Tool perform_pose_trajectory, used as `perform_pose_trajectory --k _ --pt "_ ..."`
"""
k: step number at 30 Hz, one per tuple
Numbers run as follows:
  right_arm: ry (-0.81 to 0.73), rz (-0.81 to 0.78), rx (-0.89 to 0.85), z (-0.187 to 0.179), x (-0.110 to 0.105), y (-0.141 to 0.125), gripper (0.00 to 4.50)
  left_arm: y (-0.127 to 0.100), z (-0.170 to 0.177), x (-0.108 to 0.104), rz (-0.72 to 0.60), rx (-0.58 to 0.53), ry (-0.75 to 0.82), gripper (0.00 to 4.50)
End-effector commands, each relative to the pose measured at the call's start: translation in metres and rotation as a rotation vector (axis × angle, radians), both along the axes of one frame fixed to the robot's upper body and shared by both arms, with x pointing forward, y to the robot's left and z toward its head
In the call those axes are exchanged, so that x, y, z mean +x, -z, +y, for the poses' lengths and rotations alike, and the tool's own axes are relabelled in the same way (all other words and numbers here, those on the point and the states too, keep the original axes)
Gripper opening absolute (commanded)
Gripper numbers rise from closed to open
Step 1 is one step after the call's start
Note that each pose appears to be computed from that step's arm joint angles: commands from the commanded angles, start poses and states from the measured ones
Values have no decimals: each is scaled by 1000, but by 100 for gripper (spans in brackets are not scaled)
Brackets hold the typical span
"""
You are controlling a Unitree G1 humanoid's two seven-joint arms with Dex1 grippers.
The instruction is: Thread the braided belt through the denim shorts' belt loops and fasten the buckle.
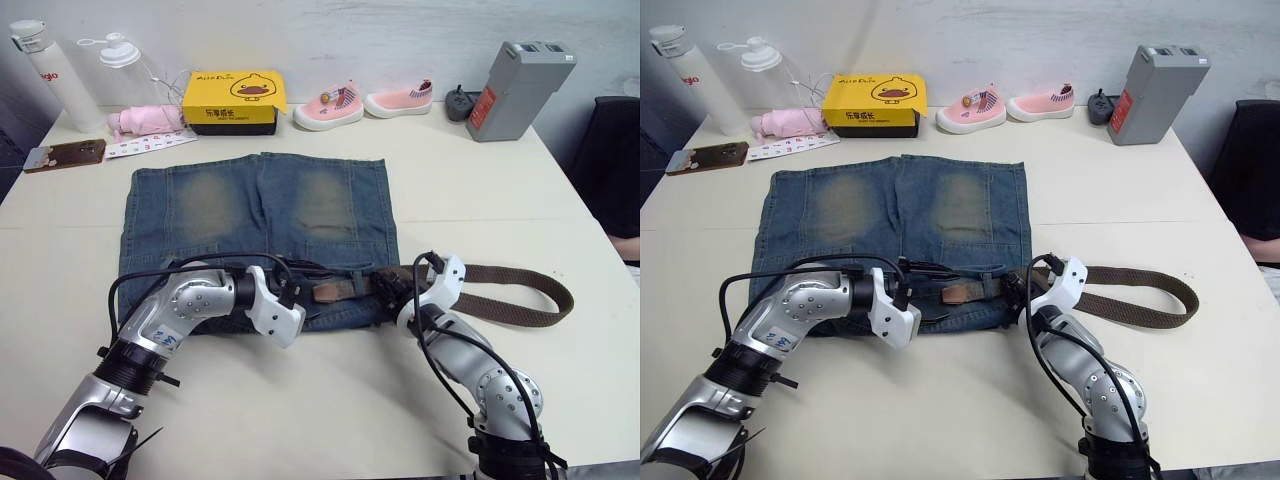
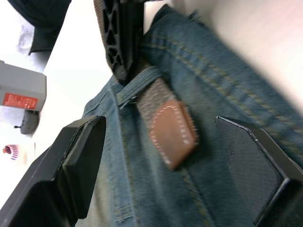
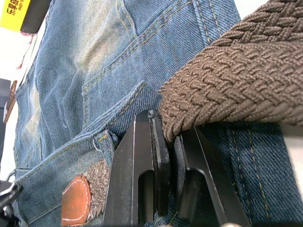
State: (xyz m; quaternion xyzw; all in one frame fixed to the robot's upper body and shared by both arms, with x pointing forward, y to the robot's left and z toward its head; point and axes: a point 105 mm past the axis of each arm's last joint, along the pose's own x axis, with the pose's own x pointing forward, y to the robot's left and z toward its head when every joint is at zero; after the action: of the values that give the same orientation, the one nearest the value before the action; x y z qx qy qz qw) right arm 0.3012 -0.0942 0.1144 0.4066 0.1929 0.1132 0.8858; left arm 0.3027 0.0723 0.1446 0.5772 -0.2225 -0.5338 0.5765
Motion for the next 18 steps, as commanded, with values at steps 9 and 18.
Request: perform_pose_trajectory --k 9,18 --pt "-7 33 -34 0 -2 8 0 -1 -2 2 -50 13 8 132" --pt "13 -37 34 -9 -2 -15 191 -5 -3 3 -70 3 0 100"
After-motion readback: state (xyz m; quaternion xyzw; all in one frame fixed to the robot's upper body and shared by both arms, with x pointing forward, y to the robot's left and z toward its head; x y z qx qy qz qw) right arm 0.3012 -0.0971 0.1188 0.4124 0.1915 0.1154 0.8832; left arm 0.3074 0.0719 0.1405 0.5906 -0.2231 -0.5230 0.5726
